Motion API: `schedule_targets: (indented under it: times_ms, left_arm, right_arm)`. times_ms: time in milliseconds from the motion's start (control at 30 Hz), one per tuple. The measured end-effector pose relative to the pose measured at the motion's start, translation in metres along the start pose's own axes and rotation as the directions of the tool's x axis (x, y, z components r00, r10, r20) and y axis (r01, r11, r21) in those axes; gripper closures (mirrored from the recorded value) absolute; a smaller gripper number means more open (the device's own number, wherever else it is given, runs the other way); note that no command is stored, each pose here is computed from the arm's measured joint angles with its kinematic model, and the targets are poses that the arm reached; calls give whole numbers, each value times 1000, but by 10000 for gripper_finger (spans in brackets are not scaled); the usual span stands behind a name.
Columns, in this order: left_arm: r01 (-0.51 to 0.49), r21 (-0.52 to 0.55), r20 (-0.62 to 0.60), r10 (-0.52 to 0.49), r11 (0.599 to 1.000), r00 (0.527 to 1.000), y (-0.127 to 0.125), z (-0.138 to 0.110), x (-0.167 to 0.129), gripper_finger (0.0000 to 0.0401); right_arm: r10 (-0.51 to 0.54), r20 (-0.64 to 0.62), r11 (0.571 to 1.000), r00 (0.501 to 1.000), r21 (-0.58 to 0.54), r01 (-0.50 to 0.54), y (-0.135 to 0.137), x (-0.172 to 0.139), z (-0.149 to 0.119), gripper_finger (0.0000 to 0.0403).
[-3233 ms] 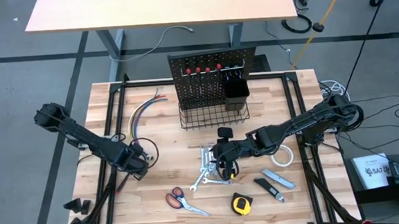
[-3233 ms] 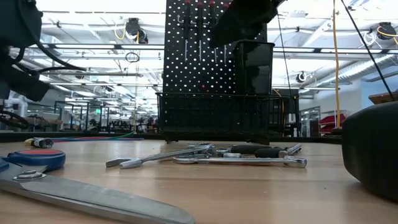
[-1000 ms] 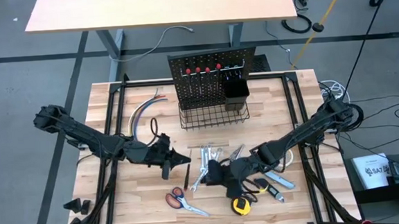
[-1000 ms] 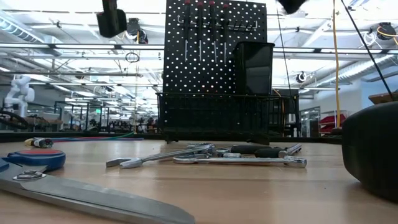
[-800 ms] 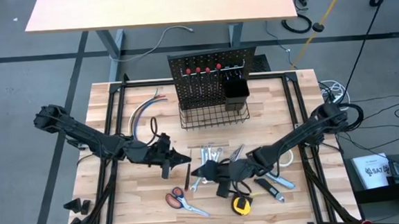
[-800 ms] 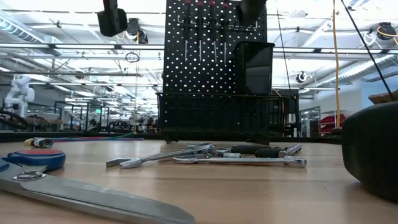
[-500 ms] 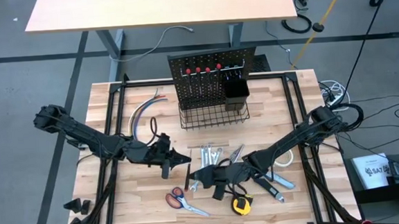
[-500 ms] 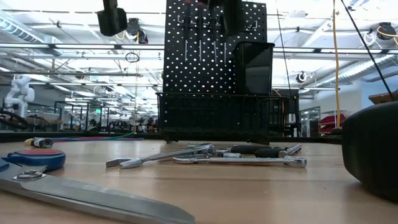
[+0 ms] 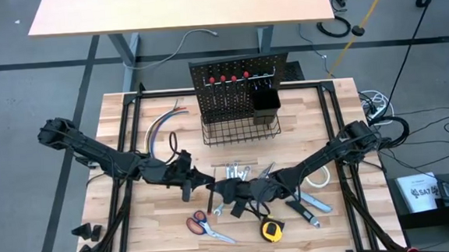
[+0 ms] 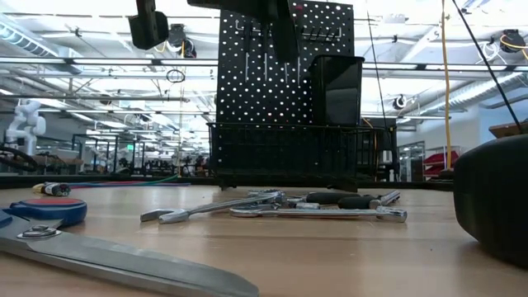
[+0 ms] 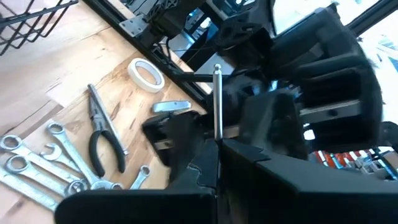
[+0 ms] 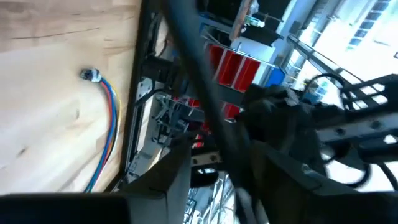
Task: Hang tools onto peg board
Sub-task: Hang the nut driver on the pegboard
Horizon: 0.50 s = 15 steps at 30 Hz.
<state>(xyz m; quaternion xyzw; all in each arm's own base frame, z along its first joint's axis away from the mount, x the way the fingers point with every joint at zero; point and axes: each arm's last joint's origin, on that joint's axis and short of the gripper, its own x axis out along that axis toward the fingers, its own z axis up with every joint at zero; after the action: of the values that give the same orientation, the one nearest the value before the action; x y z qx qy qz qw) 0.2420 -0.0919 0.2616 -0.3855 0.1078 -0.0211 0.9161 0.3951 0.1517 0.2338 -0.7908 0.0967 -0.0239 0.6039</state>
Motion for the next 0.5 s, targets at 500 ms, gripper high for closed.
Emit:
schedule_targets:
  times_ms: [500]
  left_arm:
    - [-43, 8, 29, 43, 999, 999, 2, 0, 0, 366]
  right_arm:
    - [-2, -18, 998, 1000, 57, 3, -2, -3, 4, 387]
